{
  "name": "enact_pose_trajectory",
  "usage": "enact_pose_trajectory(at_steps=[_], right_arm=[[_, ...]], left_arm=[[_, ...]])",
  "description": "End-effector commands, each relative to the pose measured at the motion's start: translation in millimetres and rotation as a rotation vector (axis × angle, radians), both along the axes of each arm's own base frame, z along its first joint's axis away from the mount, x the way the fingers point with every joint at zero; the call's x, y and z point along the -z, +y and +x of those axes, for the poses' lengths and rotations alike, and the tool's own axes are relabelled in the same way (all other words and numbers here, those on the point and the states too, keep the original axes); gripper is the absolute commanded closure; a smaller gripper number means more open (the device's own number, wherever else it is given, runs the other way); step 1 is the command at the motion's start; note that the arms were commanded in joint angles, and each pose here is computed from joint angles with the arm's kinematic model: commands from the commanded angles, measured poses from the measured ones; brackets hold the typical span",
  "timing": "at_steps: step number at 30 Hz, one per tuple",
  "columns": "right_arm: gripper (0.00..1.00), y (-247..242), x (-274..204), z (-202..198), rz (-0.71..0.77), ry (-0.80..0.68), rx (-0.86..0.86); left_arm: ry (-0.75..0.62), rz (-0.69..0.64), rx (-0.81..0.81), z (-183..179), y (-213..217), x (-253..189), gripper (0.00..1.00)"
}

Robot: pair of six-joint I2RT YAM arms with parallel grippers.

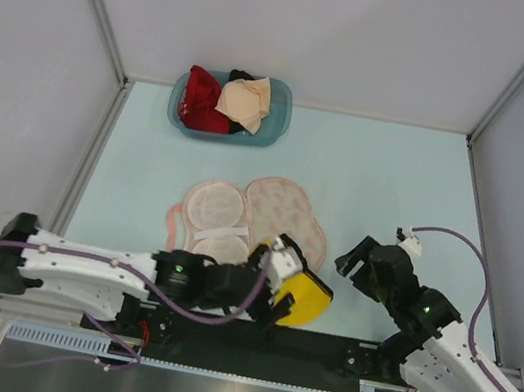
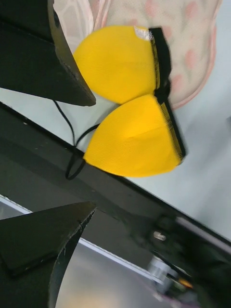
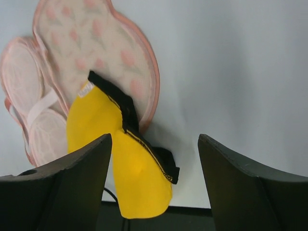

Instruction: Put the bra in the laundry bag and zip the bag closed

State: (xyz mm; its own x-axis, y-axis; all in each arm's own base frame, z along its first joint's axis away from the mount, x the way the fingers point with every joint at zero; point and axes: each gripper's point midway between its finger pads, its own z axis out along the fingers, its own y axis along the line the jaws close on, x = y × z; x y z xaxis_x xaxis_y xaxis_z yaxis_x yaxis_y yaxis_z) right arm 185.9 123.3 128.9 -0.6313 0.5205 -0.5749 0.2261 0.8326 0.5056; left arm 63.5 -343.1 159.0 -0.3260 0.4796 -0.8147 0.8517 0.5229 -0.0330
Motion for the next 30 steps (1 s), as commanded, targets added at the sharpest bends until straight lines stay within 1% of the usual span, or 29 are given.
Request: enact_pose_trajectory(at_steps=[1,2,3,4,5,6,9,11,12,14,16,17,18,20,21,22,23,25,30], right_arm=[[0.23,30,24,-13,0.069,0.076,-0.147],[0.23,32,35,-18,0.074,0.105,-0.158],[0.23,40,39,-23,0.097,0.121,-0.181],[0.23,43,45,-27,0.095,0.138,-0.194],[0.23,41,52,-29,0.086,0.149,-0.178],[0.23,45,55,-36,0.075,0.159,-0.198],[0.23,48,64,-42,0.059,0.167,-0.199],[0.23,53,72,-49,0.05,0.185,-0.227],[0.25,54,76,-52,0.052,0.193,-0.229],[0.26,57,83,-56,0.045,0.205,-0.239],[0.3,57,90,-57,0.048,0.209,-0.236],[0.31,57,92,-58,0.049,0.209,-0.236],[0.36,58,91,-58,0.061,0.203,-0.233],[0.41,55,95,-59,0.065,0.202,-0.218],[0.59,54,94,-59,0.069,0.197,-0.213],[0.65,51,95,-60,0.07,0.199,-0.204],[0.67,49,95,-60,0.069,0.199,-0.195],[0.67,48,94,-60,0.08,0.189,-0.194],[0.68,45,97,-62,0.074,0.193,-0.189]], left_arm=[[0.244,-0.322,-0.018,11,10,-46,0.17],[0.261,-0.355,-0.05,18,23,-45,0.18],[0.279,-0.403,-0.127,39,34,-48,0.18],[0.287,-0.423,-0.159,47,41,-47,0.18],[0.305,-0.445,-0.231,63,55,-41,0.18],[0.315,-0.447,-0.266,70,61,-35,0.15],[0.384,-0.404,-0.341,83,71,-6,0.13],[0.434,-0.391,-0.36,85,70,7,0.13],[0.457,-0.367,-0.366,85,67,18,0.14],[0.475,-0.368,-0.384,88,65,26,0.17],[0.472,-0.375,-0.426,93,67,33,0.24],[0.476,-0.4,-0.442,96,67,37,0.25],[0.476,-0.411,-0.458,99,69,40,0.25],[0.491,-0.405,-0.496,105,73,49,0.25],[0.496,-0.399,-0.499,106,73,52,0.23],[0.51,-0.376,-0.515,108,74,60,0.21],[0.511,-0.398,-0.519,113,71,57,0.19],[0.522,-0.412,-0.51,117,65,57,0.15],[0.552,-0.35,-0.581,131,64,79,0.17]])
